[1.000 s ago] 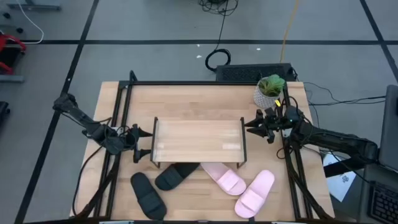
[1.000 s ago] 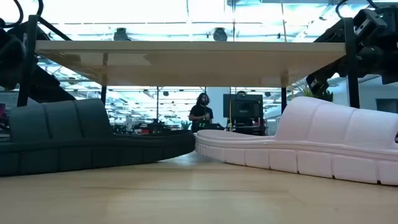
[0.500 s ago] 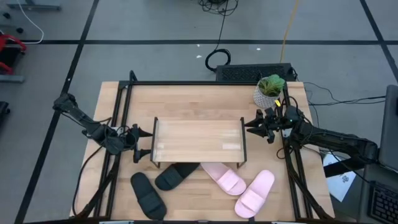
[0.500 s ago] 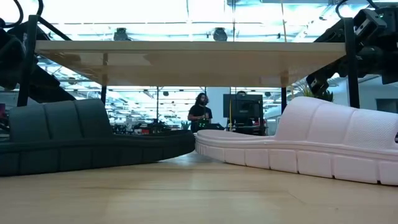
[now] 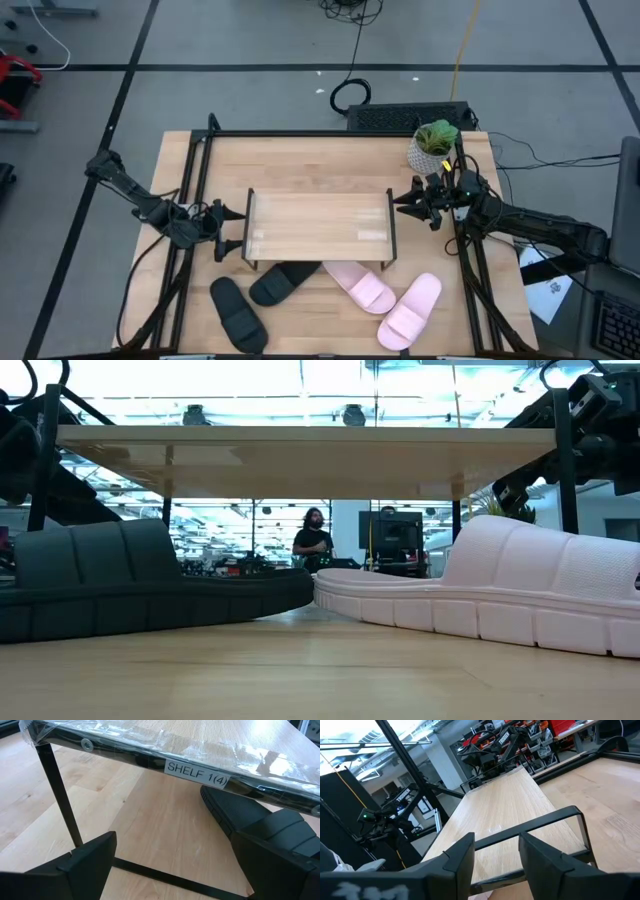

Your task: Pick and place slides into the shelf

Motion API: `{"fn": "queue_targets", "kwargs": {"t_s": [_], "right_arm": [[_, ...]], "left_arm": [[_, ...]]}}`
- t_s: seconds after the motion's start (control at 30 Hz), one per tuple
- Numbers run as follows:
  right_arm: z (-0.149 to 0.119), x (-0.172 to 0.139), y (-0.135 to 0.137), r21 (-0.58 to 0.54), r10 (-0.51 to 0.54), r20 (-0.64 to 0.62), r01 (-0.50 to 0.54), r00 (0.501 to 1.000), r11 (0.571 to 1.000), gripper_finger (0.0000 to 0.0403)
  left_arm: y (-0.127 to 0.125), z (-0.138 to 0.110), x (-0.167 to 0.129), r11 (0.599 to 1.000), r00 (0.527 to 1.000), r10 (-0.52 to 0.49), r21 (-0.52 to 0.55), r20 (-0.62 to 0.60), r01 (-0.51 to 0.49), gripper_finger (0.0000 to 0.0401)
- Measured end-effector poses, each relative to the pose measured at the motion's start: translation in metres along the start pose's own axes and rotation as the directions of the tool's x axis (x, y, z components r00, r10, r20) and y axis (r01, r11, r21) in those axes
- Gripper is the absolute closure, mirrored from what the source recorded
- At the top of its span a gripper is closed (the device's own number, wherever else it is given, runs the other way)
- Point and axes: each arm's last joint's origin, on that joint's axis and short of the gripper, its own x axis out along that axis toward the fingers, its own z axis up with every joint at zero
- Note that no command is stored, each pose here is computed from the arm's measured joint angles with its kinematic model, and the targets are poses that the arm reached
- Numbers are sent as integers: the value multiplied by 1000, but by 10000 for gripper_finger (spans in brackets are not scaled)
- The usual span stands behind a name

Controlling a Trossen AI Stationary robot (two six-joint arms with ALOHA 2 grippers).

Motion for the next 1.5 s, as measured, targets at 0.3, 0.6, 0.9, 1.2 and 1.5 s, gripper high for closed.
{"fn": "queue_targets", "kwargs": {"t_s": [0.3,0.6,0.9,1.2,1.5], "right_arm": [[0,0,0,-1,0,2,0,1000,1000,259],[11,-1,6,113,35,109,-47,993,992,259],[52,-20,37,-129,221,574,-180,789,975,259],[63,-37,51,-281,274,771,-79,575,956,259],[64,-37,50,-255,240,800,-51,550,966,259]], "left_arm": [[0,0,0,1000,1000,0,0,0,0,6],[0,0,0,1000,1000,0,0,0,0,6],[3,2,0,983,991,111,139,70,-119,6],[5,3,-1,936,981,161,298,104,-185,6],[6,4,-1,949,974,190,230,124,-214,6]]}}
